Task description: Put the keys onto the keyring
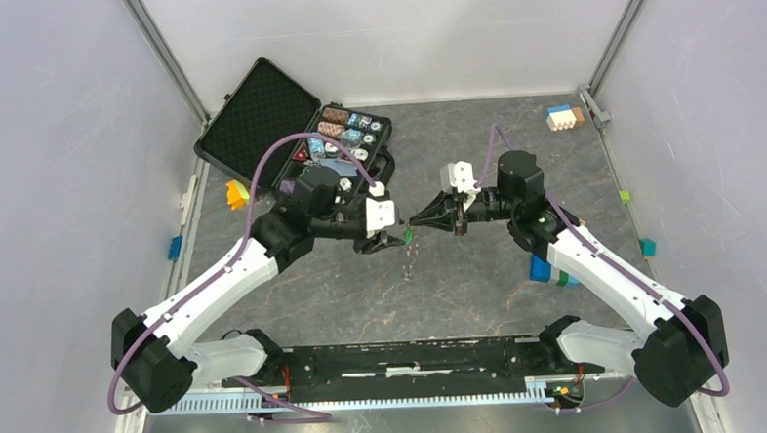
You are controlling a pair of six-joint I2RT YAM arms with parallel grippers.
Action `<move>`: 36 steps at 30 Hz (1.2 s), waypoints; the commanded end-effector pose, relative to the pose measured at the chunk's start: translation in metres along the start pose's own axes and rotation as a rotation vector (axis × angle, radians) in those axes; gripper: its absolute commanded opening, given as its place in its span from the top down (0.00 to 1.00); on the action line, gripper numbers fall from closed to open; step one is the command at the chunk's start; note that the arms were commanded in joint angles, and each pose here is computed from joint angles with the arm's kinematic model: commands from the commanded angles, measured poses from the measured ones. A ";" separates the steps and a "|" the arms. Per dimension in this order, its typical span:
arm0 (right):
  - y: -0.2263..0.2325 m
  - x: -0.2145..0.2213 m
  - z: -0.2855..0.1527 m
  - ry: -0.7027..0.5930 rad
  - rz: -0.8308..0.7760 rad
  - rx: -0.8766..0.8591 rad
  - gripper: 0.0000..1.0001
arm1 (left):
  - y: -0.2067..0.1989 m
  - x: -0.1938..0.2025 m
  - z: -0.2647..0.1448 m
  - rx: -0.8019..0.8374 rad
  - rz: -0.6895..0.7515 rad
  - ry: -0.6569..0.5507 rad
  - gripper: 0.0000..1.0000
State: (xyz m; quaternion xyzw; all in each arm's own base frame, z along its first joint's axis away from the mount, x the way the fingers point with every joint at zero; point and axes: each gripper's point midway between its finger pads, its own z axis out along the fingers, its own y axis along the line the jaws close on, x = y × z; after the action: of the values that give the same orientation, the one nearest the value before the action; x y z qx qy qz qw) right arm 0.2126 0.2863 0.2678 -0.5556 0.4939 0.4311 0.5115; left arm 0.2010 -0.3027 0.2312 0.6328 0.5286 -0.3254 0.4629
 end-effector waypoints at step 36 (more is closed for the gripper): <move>0.004 -0.010 -0.005 -0.031 -0.068 -0.009 1.00 | 0.011 -0.034 0.000 0.032 -0.007 -0.062 0.98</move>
State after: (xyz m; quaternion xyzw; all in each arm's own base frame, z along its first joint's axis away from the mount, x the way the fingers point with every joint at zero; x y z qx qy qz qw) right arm 0.2053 0.2845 0.2662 -0.5633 0.4827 0.4408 0.5054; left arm 0.2037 -0.3160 0.2527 0.6357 0.5108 -0.3529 0.4587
